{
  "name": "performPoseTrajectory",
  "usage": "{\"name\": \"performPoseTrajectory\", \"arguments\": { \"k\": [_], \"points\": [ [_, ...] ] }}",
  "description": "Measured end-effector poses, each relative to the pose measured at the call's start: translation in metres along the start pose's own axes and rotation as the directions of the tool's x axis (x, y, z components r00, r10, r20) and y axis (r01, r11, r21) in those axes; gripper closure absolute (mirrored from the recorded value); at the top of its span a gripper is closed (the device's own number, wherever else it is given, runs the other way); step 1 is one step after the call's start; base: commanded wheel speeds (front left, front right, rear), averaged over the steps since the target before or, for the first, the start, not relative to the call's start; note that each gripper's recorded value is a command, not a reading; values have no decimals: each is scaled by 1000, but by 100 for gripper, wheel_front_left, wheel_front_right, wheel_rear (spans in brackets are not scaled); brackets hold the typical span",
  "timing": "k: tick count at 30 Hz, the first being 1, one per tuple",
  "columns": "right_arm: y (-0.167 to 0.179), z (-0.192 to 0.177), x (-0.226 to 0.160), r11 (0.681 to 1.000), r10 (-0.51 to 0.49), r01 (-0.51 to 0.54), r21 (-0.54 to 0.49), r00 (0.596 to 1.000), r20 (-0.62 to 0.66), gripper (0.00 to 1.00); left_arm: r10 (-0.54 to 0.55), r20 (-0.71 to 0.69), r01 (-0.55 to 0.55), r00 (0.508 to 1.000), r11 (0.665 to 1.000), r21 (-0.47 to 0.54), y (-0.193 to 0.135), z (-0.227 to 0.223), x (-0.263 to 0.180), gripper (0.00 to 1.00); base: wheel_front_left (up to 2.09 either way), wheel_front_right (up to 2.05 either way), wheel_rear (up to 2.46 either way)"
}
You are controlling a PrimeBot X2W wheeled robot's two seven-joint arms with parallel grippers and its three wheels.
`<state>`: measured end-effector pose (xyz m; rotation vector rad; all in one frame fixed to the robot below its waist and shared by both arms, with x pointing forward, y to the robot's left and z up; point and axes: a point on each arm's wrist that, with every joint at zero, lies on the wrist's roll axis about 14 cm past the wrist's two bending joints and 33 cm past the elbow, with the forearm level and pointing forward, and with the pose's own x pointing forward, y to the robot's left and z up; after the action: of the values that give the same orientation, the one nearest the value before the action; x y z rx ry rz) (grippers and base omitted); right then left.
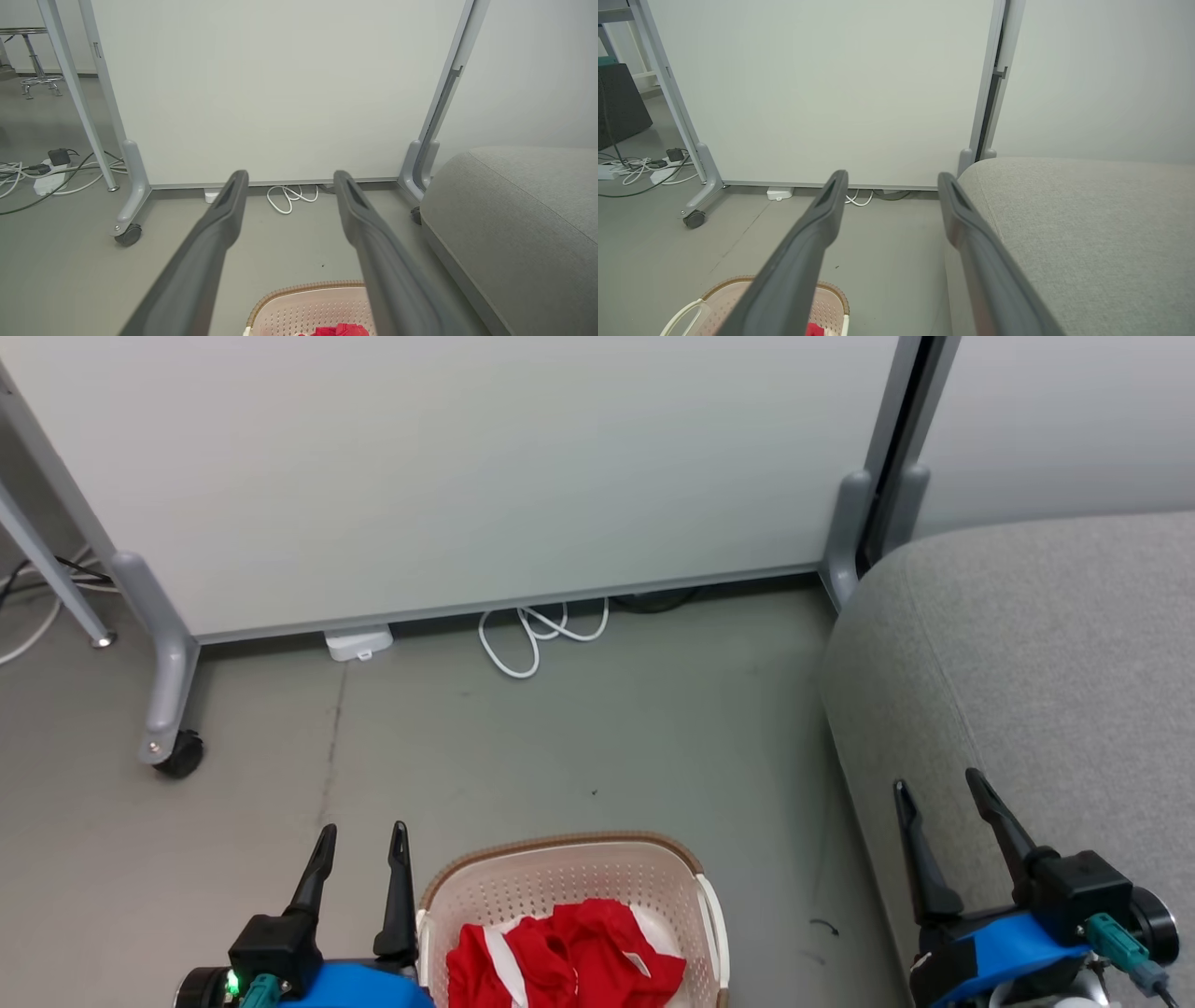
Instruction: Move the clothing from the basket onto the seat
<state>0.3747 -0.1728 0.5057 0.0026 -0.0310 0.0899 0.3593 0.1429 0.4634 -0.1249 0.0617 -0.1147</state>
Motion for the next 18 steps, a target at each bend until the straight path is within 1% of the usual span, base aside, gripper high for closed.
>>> {"name": "performPoseTrajectory", "arguments": {
  "k": [7, 12, 15, 18],
  "points": [
    [-7, -5, 11, 1000, -17, 17, -6, 1000, -10, 0, -42, -108, 41, 993, 999, -7, -11, -34, 21, 0, 0, 0, 0],
    [-20, -15, 16, 999, -53, 53, -4, 998, -33, 0, -88, -227, 89, 970, 996, -5, -22, -74, 38, 0, 0, 0, 0],
    [-30, -24, 17, 997, -81, 81, -4, 995, -52, 0, -124, -316, 128, 941, 992, -10, -30, -103, 45, 0, 0, 0, 0],
    [-40, -34, 20, 994, -108, 108, -5, 992, -72, 0, -160, -439, 169, 884, 985, -19, -37, -139, 48, 0, 0, 0, 0]
  ]
}}
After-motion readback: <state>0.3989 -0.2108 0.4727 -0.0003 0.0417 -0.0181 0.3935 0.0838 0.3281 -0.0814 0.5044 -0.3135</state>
